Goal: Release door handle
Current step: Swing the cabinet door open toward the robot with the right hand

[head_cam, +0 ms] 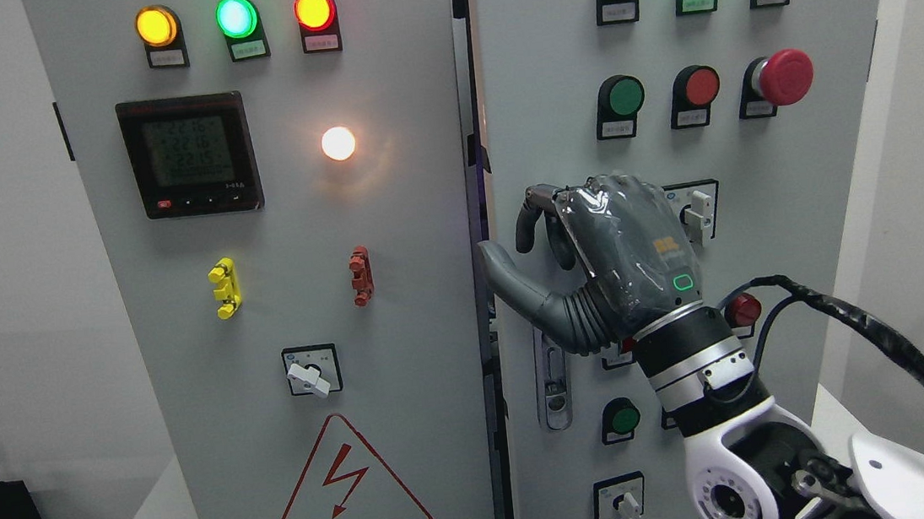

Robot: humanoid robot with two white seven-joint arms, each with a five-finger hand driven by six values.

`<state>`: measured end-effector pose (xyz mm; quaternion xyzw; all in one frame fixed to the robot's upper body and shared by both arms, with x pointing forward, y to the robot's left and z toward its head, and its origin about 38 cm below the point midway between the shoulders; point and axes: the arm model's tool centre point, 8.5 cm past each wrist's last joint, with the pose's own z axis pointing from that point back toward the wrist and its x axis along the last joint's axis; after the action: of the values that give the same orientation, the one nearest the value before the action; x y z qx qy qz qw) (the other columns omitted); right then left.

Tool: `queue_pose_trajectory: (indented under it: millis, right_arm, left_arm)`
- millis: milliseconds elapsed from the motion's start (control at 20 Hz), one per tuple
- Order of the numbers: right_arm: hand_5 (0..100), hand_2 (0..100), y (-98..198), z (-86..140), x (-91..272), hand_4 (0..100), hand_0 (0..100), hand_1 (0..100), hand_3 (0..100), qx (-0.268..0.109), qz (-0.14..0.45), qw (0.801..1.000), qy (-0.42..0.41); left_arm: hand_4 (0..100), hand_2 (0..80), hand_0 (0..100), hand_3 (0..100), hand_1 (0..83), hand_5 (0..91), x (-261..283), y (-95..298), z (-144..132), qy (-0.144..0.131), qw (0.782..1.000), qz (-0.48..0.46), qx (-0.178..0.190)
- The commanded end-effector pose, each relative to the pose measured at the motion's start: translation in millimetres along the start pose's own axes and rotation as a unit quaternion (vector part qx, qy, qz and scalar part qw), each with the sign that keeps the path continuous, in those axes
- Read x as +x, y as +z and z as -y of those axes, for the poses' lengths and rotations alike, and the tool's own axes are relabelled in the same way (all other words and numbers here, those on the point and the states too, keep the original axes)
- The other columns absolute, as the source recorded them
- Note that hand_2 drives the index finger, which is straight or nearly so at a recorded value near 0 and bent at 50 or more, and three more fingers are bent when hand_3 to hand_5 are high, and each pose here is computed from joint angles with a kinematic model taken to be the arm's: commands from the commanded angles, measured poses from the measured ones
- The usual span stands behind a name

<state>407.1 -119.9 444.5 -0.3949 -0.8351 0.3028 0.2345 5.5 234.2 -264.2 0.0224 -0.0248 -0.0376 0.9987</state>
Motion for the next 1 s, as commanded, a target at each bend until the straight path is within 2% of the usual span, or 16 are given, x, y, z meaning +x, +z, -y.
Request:
queue_pose_trajectory:
  millis: [0,401,751,951]
  right_arm:
    - [100,69,-2,17,6,97,43,26,100,-0.047,0.003,0.999,-0.010]
    - [100,72,4,25,14,98,43,27,100,-0.077,0.018,0.997,0.002]
    - [100,76,17,41,15,98,42,28,100,-0.132,0.031,0.991,0.006]
    - [100,77,14,59,12,99,42,27,100,-0.166,0.029,0.986,0.005]
  left_arm:
    - [0,0.0,12,0,38.9,0.0,-1,0,0,0.001,1.000,-0.003,0.000]
    - [0,0.0,12,0,38.9,0.0,-1,0,0,0.001,1.000,-0.003,0.000]
    - [0,0.0,12,0,38.9,0.0,-1,0,0,0.001,1.000,-0.003,0.000]
    - [0,0.0,12,0,38.9,0.0,-1,0,0,0.001,1.000,-0.003,0.000]
